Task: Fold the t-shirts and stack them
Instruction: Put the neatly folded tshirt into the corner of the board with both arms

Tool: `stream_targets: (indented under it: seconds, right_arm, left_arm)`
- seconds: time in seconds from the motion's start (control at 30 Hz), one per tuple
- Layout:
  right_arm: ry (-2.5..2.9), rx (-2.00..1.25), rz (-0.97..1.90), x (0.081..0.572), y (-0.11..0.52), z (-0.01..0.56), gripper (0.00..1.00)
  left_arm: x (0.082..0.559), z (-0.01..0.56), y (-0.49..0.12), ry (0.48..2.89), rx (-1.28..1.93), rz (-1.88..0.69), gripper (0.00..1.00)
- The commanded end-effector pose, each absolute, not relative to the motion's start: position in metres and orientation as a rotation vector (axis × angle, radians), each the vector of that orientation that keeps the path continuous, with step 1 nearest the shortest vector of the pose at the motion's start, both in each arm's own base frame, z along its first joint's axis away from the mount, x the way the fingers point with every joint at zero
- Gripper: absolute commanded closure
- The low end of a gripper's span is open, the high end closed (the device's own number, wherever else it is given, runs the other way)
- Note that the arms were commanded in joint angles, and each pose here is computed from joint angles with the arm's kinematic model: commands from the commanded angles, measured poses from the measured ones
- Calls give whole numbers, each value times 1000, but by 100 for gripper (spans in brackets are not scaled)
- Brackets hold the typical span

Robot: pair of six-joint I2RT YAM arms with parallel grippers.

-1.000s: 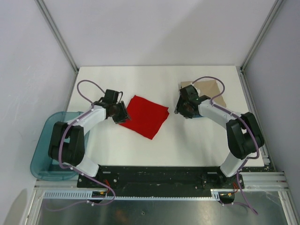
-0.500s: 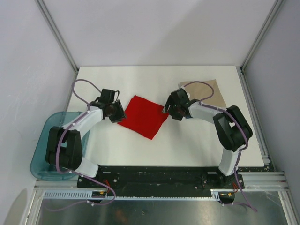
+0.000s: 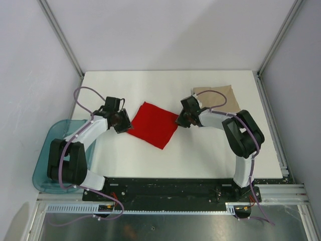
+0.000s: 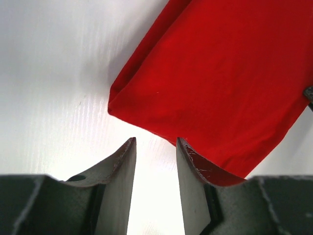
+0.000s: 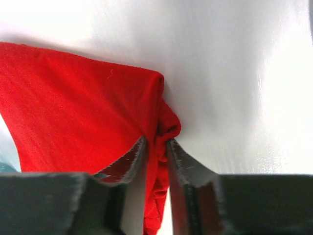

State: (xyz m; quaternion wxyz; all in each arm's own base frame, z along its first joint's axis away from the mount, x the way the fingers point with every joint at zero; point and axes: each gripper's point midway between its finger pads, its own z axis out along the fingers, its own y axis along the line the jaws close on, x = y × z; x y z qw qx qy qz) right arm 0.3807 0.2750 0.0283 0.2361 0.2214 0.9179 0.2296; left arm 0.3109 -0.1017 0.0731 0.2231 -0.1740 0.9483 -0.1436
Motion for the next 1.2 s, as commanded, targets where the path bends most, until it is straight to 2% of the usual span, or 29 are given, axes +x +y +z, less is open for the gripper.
stream_targets:
  seconds: [0.0, 0.1, 0.23, 0.57, 0.9, 1.17]
  right_arm:
    - [2500, 635, 619, 397, 268, 26, 83]
    - [2482, 573, 602, 415, 263, 32, 95]
    - [2479, 445, 557, 435, 264, 40, 99]
    - [2494, 319, 473, 450, 266, 46, 100]
    - [2509, 299, 458, 448, 268, 42, 100]
    - [2511, 277, 435, 448, 270, 45, 100]
  left_arm:
    - [306, 78, -93, 2596, -455, -365, 57]
    - [300, 70, -92, 2620, -460, -356, 57]
    - [294, 61, -94, 2649, -473, -370, 53]
    - [298, 62, -115, 2619, -574, -544, 45]
    - [306, 35, -117, 2582, -766, -582, 48]
    - [306, 12, -110, 2589, -832, -511, 51]
